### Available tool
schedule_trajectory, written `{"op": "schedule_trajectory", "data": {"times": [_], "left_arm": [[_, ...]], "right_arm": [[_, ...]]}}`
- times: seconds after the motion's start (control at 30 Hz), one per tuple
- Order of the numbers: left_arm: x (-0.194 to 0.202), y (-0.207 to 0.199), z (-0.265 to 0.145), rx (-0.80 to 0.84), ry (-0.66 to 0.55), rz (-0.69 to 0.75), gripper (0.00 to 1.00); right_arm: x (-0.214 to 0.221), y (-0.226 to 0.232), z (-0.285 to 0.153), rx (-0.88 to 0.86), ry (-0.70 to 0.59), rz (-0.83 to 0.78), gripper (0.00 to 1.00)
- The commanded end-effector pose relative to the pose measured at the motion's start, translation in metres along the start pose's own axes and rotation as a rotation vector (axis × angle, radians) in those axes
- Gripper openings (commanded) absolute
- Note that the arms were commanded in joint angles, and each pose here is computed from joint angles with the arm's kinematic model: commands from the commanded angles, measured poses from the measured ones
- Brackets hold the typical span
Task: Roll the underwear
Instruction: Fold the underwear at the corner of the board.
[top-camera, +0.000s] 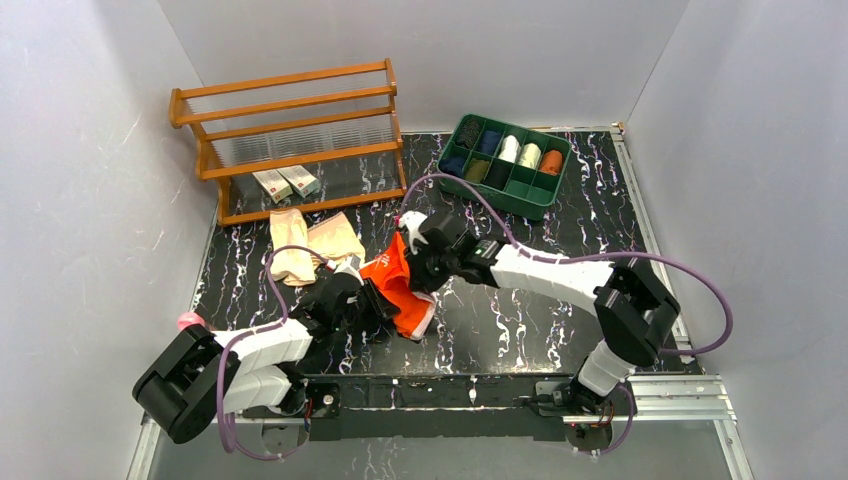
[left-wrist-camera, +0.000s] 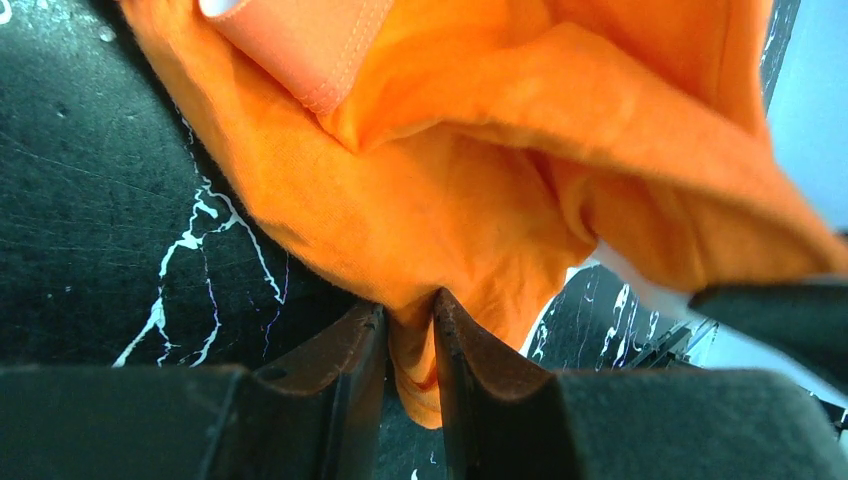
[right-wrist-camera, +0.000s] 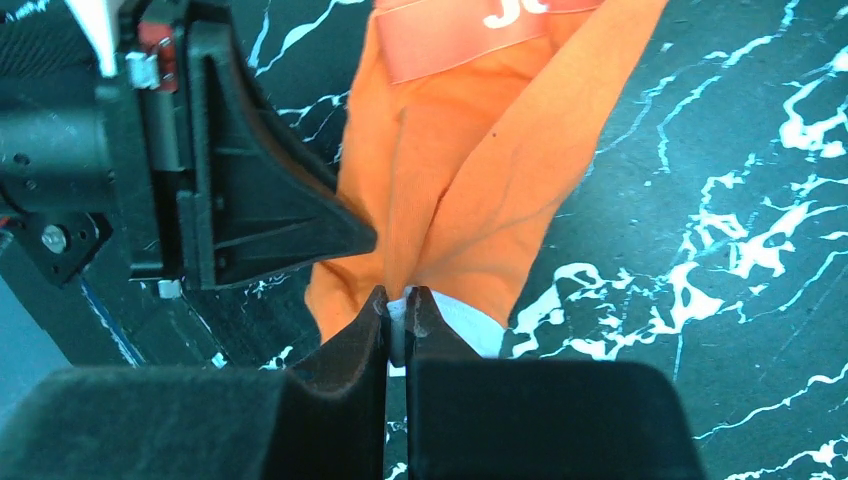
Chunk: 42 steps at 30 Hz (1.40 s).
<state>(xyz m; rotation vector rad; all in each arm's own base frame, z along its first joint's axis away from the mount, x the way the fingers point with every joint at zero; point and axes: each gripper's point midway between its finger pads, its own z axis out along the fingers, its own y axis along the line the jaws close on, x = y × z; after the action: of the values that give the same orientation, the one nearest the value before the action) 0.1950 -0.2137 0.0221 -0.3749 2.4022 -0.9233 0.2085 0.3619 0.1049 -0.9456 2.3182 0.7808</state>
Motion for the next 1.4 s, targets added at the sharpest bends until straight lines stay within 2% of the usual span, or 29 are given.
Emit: {"op": "schedule_trajectory", "data": {"times": [0.0,0.17,0.37,0.43,0.53,0.67,0.77,0.9,1.0,1.13,1.37], "left_arm": [[-0.011,-0.005,0.002,-0.002,-0.042,-0.002,0.22],[-0.011,-0.004,-0.001,-0.005,-0.044,-0.002,0.22],[-0.014,-0.006,-0.007,-0.002,-0.061,0.006,0.26],[-0.013,-0.004,-0.010,-0.009,-0.057,0.011,0.31],[-0.011,-0.003,-0.017,-0.016,-0.053,0.003,0.46],[-0.021,0.001,-0.030,-0.044,-0.110,-0.004,0.57],[-0.033,0.007,-0.046,-0.085,-0.180,-0.012,0.71],[-0.062,0.002,-0.066,-0.137,-0.292,0.000,0.81],[-0.077,-0.001,-0.071,-0.194,-0.313,0.025,0.87],[-0.094,-0.001,-0.060,-0.236,-0.284,0.020,0.87],[-0.106,-0.019,-0.030,-0.082,-0.221,-0.090,0.71]], "right_arm": [[0.005,0.015,0.002,0.068,0.041,-0.156,0.06],[0.030,0.032,0.010,0.031,0.119,-0.218,0.06],[0.050,0.033,0.018,0.020,0.163,-0.191,0.08],[0.054,0.029,0.022,0.034,0.173,-0.181,0.09],[0.060,0.029,0.029,0.030,0.188,-0.158,0.11],[0.061,0.029,0.031,0.030,0.187,-0.138,0.11],[0.059,0.033,0.030,0.011,0.177,-0.133,0.12],[0.059,0.037,0.030,-0.011,0.164,-0.122,0.13],[0.059,0.041,0.028,-0.026,0.148,-0.111,0.14],[0.061,0.038,0.023,-0.016,0.133,-0.106,0.15],[0.064,0.036,0.021,-0.006,0.125,-0.095,0.15]]}}
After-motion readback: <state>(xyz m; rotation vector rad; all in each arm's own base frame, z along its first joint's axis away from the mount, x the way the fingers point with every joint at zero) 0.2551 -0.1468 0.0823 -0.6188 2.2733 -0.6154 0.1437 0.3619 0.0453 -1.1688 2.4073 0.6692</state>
